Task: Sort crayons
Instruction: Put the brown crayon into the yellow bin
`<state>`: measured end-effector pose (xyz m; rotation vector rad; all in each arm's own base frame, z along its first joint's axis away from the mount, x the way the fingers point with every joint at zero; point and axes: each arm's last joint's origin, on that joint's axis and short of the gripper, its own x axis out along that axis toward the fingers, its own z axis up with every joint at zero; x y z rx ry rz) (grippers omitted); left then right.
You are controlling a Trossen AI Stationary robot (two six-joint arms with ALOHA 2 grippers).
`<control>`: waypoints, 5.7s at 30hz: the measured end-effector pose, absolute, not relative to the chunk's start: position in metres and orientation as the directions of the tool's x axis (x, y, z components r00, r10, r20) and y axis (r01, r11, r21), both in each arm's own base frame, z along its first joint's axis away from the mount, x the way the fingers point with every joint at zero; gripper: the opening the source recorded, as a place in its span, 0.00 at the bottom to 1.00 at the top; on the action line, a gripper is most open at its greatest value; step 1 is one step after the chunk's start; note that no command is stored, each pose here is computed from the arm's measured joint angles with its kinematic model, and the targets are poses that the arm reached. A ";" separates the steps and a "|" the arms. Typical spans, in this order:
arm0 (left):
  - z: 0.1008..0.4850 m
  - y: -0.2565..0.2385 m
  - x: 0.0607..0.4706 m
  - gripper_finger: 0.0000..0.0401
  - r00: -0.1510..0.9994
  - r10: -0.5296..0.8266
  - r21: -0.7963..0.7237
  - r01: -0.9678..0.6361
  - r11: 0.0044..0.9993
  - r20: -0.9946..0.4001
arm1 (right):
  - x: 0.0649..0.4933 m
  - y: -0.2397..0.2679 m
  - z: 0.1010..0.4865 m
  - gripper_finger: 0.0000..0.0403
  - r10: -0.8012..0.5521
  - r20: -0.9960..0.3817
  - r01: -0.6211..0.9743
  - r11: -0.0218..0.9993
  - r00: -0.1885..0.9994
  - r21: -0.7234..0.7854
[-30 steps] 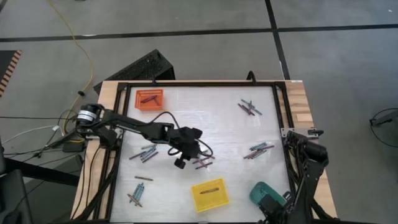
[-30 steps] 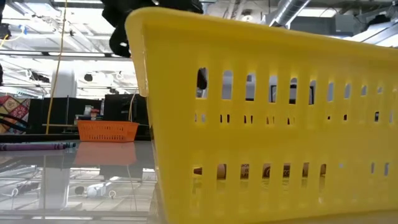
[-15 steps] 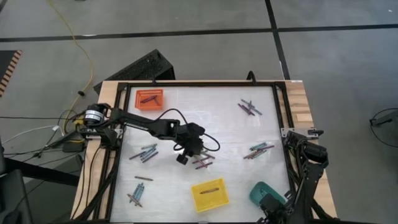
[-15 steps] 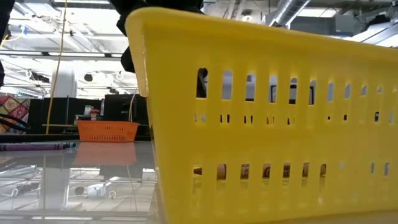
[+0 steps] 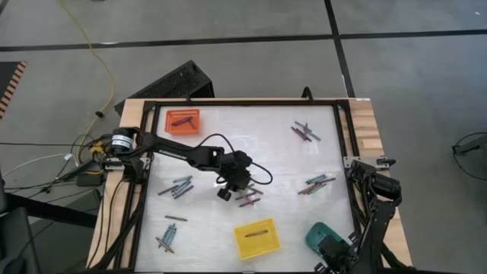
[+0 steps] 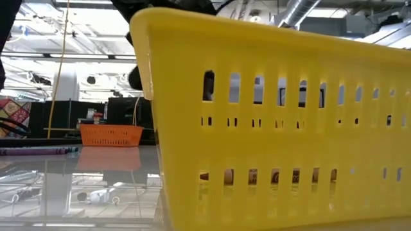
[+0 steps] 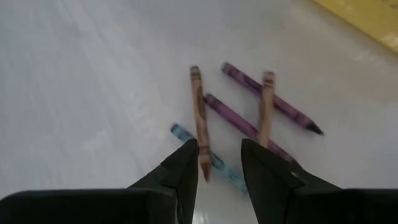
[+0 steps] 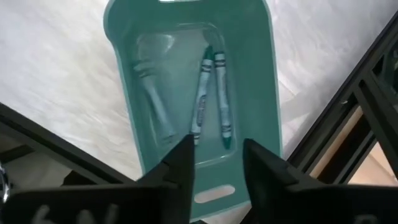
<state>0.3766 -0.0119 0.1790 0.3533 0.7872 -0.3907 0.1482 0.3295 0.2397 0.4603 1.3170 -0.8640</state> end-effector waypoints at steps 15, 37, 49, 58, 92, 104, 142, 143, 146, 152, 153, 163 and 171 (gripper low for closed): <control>0.161 -0.003 0.389 0.28 0.581 -0.175 0.127 0.441 0.889 -0.795 | 0.149 0.329 0.240 0.42 -0.293 -0.956 0.764 0.623 0.027 -0.169; 0.149 -0.001 0.393 0.27 0.567 -0.219 0.054 0.425 0.904 -0.794 | 0.151 0.328 0.240 0.41 -0.303 -0.952 0.762 0.627 0.046 -0.163; 0.147 0.000 0.393 0.13 0.560 -0.213 0.059 0.427 0.902 -0.800 | 0.151 0.328 0.240 0.41 -0.302 -0.952 0.761 0.628 0.046 -0.162; 0.147 0.000 0.393 0.02 0.562 -0.213 0.065 0.433 0.899 -0.799 | 0.151 0.327 0.240 0.41 -0.304 -0.952 0.761 0.628 0.046 -0.164; 0.180 -0.011 0.404 0.00 0.517 -0.185 0.103 0.479 0.872 -0.836 | 0.152 0.326 0.241 0.41 -0.327 -0.941 0.740 0.653 0.083 -0.162; 0.179 -0.026 0.402 0.20 0.476 -0.303 0.005 0.543 0.840 -0.825 | 0.154 0.326 0.241 0.41 -0.336 -0.936 0.726 0.669 0.104 -0.159; 0.146 -0.076 0.412 0.24 0.457 -0.157 0.197 0.633 0.749 -0.875 | 0.157 0.324 0.241 0.41 -0.336 -0.936 0.733 0.662 0.104 -0.156; 0.146 -0.076 0.412 0.22 0.457 -0.158 0.195 0.632 0.750 -0.875 | 0.157 0.324 0.241 0.41 -0.337 -0.936 0.733 0.662 0.104 -0.157; 0.146 -0.077 0.412 0.14 0.457 -0.166 0.185 0.628 0.756 -0.874 | 0.157 0.324 0.241 0.41 -0.337 -0.936 0.733 0.662 0.104 -0.157; 0.146 -0.077 0.412 0.03 0.458 -0.189 0.165 0.628 0.761 -0.869 | 0.157 0.324 0.241 0.41 -0.337 -0.936 0.733 0.662 0.104 -0.157; 0.146 -0.077 0.413 0.03 0.463 -0.184 0.167 0.619 0.767 -0.867 | 0.157 0.324 0.241 0.41 -0.337 -0.936 0.733 0.662 0.103 -0.157; 0.164 -0.072 0.421 0.02 0.494 -0.031 0.270 0.527 0.806 -0.869 | 0.157 0.324 0.241 0.41 -0.337 -0.936 0.731 0.664 0.103 -0.158; 0.214 -0.086 0.430 0.02 0.492 -0.012 0.234 0.435 0.869 -0.871 | 0.157 0.324 0.241 0.41 -0.337 -0.936 0.704 0.689 0.104 -0.170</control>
